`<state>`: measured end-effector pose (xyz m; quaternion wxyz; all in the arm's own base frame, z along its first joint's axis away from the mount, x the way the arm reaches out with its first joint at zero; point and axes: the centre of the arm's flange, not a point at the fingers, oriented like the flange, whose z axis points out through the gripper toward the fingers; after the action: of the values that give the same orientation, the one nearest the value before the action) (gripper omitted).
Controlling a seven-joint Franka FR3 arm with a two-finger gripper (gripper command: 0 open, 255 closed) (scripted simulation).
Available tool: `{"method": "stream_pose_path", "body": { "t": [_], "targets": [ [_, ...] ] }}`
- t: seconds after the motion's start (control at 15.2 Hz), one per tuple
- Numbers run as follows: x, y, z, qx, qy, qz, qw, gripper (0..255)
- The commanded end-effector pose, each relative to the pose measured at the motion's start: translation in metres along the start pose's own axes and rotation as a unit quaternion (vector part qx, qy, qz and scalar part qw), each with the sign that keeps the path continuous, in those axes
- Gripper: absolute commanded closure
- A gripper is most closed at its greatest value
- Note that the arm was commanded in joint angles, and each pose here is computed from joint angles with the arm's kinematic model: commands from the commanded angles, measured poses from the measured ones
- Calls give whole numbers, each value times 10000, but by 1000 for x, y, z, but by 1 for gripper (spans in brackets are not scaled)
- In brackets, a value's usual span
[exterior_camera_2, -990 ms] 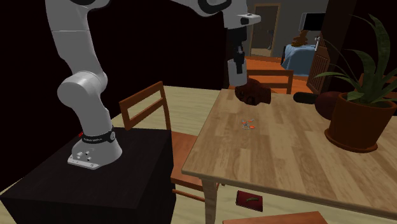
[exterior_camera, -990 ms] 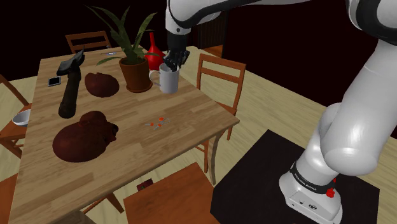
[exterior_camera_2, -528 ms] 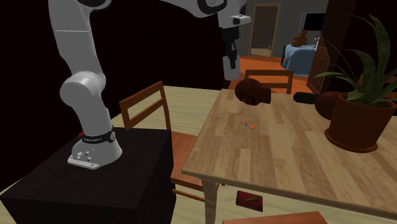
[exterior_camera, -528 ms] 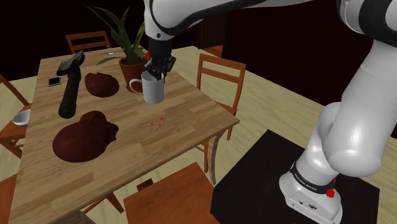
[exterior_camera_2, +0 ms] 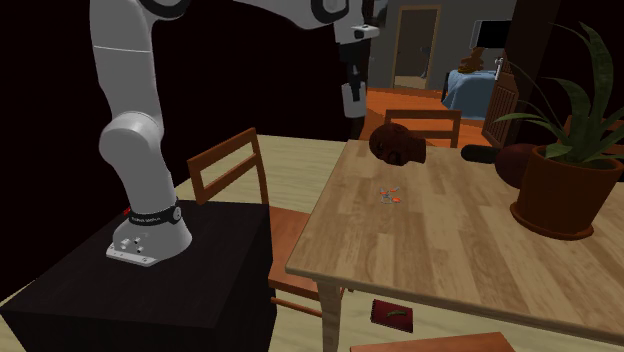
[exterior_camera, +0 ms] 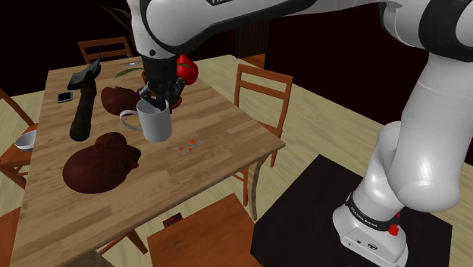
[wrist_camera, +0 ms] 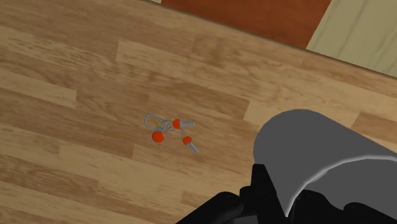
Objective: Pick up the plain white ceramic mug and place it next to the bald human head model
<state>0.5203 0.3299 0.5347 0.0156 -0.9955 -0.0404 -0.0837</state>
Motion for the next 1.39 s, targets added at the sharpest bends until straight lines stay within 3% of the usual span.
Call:
{"method": "stream_pose_path", "body": {
  "t": [0.0,0.4,1.32],
  "targets": [
    [-4,-25,0,1,2,9,10000,255],
    [-15,-101,0,1,2,9,10000,255],
    [-27,-99,73,1,2,9,10000,255]
  ]
}}
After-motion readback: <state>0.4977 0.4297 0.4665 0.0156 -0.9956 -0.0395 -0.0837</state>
